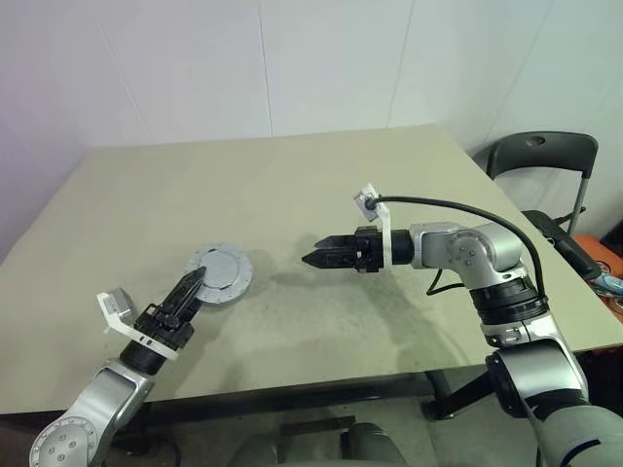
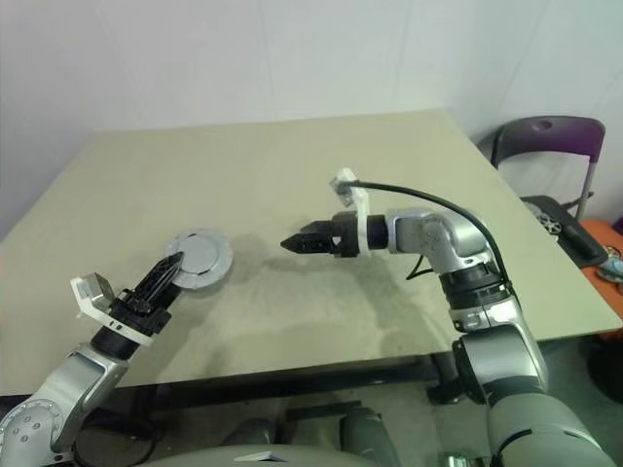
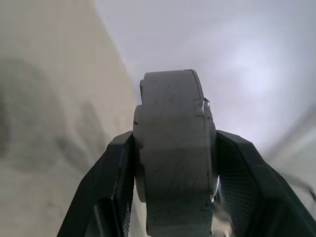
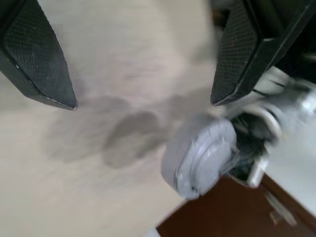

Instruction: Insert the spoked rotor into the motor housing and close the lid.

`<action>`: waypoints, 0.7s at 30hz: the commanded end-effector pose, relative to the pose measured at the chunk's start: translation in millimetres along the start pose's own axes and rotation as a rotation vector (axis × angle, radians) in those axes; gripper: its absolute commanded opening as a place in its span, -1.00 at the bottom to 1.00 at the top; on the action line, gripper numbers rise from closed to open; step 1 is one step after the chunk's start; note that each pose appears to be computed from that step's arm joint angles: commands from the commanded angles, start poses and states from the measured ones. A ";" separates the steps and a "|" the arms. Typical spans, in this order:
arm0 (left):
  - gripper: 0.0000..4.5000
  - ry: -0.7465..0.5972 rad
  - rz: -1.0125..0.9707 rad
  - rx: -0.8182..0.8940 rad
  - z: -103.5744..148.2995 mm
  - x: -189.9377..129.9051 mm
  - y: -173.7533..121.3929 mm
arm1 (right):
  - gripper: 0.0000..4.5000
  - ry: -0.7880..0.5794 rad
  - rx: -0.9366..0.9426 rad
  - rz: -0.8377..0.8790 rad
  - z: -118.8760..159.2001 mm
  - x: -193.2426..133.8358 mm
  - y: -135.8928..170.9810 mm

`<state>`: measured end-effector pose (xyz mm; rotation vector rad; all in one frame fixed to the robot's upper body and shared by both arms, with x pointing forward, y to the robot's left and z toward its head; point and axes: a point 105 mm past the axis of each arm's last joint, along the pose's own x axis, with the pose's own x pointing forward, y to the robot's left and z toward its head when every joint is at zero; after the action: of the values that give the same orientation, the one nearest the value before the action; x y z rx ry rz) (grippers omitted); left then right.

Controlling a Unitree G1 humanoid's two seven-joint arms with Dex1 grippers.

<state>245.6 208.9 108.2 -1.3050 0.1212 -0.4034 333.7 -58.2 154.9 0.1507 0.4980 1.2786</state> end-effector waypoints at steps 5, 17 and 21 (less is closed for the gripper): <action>-0.06 -0.110 0.052 -0.130 17.2 2.9 2.2 | 1.00 -0.007 -0.191 0.057 6.2 3.3 3.1; -0.06 -0.280 0.249 -0.153 42.2 5.3 35.4 | 1.00 0.014 -0.206 0.083 2.1 1.3 3.3; -0.06 -0.297 0.274 -0.163 43.9 8.1 38.0 | 1.00 0.015 -0.203 0.087 1.3 2.8 3.8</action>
<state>270.9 246.0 68.2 -1.4814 0.1492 0.0506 331.3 -56.6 147.6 -0.0082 0.4171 1.3921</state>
